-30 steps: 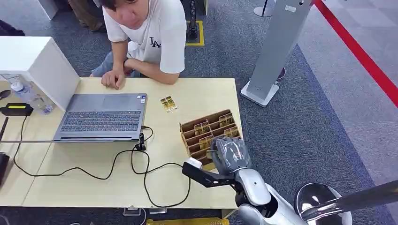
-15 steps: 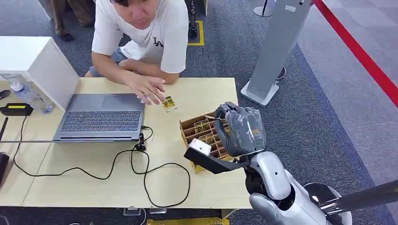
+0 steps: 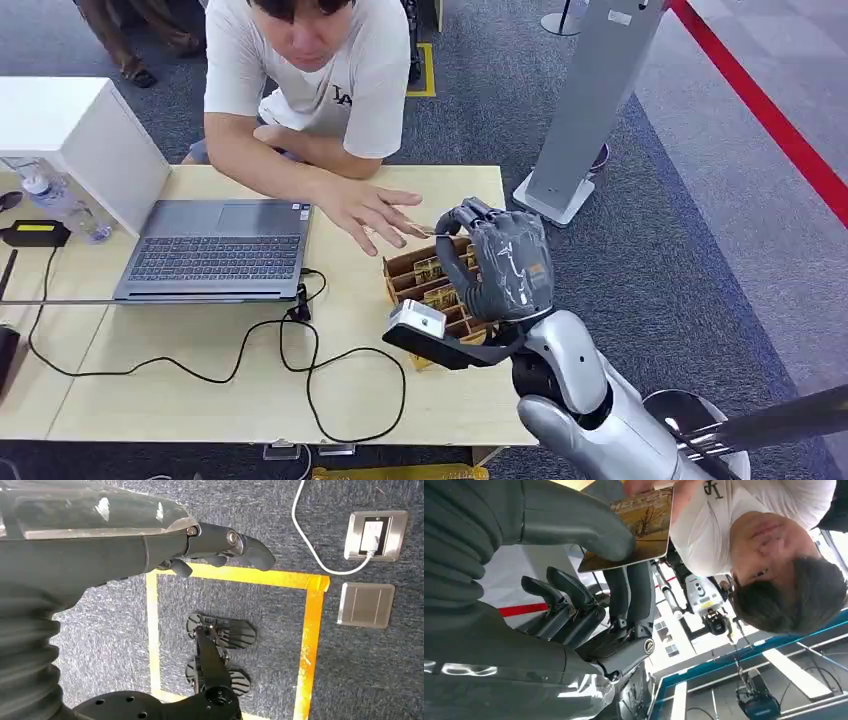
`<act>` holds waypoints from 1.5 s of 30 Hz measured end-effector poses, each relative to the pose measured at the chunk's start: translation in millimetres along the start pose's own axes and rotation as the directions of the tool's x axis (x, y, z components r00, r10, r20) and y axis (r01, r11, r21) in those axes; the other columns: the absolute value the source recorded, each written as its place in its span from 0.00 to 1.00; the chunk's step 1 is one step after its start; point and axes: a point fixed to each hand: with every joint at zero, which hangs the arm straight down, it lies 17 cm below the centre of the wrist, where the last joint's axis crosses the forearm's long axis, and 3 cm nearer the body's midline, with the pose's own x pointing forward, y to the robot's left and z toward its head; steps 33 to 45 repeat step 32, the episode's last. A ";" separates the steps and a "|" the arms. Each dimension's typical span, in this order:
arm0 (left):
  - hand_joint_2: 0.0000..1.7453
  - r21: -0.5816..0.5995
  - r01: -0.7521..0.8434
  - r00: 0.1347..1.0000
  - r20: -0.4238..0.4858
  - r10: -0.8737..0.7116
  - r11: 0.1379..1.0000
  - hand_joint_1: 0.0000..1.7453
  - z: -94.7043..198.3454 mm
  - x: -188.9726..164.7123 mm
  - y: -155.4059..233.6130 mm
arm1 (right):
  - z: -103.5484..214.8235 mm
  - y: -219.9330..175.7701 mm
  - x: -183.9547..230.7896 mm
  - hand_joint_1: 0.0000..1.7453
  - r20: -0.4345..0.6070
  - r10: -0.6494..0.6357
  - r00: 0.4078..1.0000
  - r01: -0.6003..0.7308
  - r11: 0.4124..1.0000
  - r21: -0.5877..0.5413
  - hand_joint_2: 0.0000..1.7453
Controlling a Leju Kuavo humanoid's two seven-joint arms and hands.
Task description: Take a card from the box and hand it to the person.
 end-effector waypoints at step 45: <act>0.00 0.024 -0.011 1.000 -0.013 0.011 1.000 0.00 -0.5 -2.5 4.1 | 43.9 68.4 -25.0 0.00 -0.243 -0.709 0.662 0.745 0.658 0.107 1.00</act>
